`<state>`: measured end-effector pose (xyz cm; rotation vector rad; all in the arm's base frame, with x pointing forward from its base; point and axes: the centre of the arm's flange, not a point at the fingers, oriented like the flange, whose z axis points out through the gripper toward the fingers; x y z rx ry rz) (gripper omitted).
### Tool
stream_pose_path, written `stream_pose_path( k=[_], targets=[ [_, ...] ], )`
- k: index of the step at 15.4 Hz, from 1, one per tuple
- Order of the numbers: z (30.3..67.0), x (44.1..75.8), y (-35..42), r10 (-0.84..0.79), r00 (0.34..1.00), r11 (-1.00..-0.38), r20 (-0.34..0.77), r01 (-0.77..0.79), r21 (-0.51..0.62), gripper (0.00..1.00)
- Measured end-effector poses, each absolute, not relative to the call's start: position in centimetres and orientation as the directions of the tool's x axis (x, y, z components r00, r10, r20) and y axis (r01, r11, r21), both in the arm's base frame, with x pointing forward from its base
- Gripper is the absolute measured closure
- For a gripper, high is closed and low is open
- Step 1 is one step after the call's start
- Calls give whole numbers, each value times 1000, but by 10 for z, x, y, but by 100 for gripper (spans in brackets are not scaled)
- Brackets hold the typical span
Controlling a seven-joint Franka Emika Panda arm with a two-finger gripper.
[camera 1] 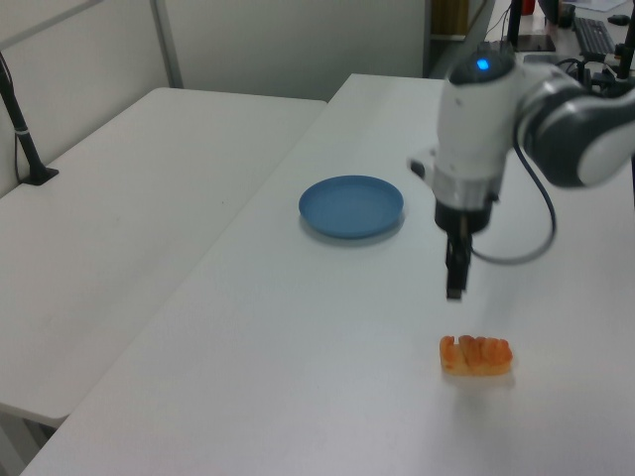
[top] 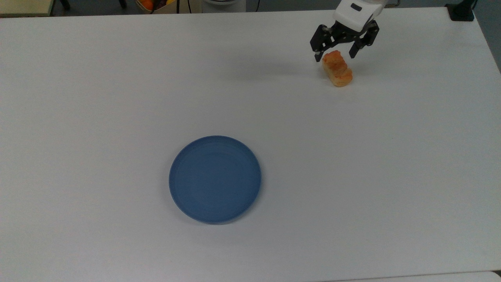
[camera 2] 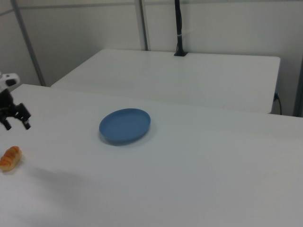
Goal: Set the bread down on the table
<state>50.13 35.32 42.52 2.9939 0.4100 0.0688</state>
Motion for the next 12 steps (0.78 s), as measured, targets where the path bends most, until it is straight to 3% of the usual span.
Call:
stream_pose_path(
  k=[5, 8, 12],
  targets=[
    [502, 576, 204, 165, 984, -981, 68, 156, 116, 0],
    [537, 582, 123, 113, 992, -986, 62, 104, 128, 0],
    [584, 575, 40, 69, 998, -997, 12, 68, 32, 0]
  ],
)
